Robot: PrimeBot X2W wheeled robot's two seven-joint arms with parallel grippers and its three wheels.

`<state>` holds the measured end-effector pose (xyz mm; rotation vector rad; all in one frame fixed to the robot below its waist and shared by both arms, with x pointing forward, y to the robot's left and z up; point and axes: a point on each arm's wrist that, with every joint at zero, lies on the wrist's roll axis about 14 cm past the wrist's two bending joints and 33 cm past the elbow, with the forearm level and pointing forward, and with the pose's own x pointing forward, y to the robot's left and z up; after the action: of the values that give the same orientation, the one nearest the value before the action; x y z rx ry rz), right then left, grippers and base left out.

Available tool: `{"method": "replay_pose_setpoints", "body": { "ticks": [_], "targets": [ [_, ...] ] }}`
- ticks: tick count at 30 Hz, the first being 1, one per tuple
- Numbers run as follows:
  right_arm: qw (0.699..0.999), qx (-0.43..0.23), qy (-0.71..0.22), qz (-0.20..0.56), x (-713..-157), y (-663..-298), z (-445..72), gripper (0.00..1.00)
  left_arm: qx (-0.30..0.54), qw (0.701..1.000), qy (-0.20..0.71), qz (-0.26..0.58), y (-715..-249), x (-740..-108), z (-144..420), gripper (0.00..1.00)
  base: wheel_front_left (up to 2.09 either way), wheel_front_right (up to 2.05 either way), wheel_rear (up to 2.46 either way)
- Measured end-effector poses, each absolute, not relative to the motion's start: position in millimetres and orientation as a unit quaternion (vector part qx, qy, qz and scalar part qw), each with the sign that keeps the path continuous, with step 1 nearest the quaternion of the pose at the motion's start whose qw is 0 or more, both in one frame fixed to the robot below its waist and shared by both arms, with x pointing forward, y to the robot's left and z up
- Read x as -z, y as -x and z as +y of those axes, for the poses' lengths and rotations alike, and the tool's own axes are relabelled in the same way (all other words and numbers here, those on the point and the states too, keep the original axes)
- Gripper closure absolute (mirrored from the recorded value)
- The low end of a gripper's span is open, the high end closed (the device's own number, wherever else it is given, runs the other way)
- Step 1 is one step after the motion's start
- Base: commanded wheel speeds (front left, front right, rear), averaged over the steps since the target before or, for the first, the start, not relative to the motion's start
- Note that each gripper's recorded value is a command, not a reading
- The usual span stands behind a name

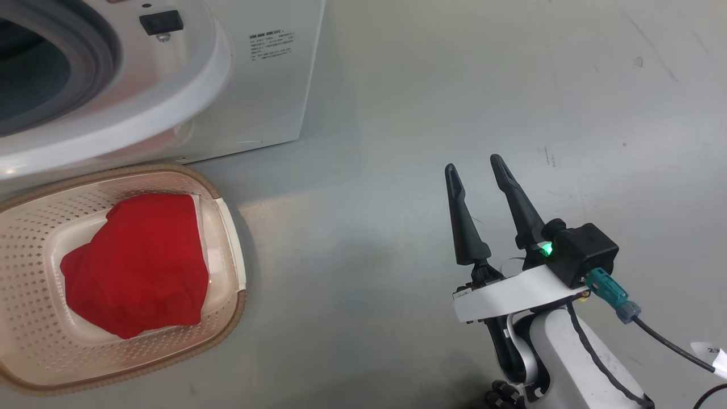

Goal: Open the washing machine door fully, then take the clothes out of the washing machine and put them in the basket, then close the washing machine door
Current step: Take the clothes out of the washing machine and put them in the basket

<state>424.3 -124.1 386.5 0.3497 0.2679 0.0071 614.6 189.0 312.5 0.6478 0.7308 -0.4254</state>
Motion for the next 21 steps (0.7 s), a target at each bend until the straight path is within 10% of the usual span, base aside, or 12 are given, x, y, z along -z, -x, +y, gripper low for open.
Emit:
{"method": "replay_pose_setpoints", "body": {
  "ticks": [19, 20, 21],
  "targets": [
    [0.976, 0.010, -0.167, 0.136, -382, -426, -132, 0.00, 0.189, 0.853, -0.258, 0.414, -621, -291, 180, 0.01, 0.00, 0.00, 0.00],
    [0.976, 0.011, -0.167, 0.137, -381, -426, -133, 0.00, 0.187, 0.852, -0.255, 0.417, -621, -290, 181, 0.46, 0.00, 0.00, 0.00],
    [0.976, 0.011, -0.167, 0.137, -381, -426, -133, 0.00, 0.187, 0.852, -0.254, 0.419, -621, -289, 181, 0.68, 0.00, 0.00, 0.00]
  ]
}}
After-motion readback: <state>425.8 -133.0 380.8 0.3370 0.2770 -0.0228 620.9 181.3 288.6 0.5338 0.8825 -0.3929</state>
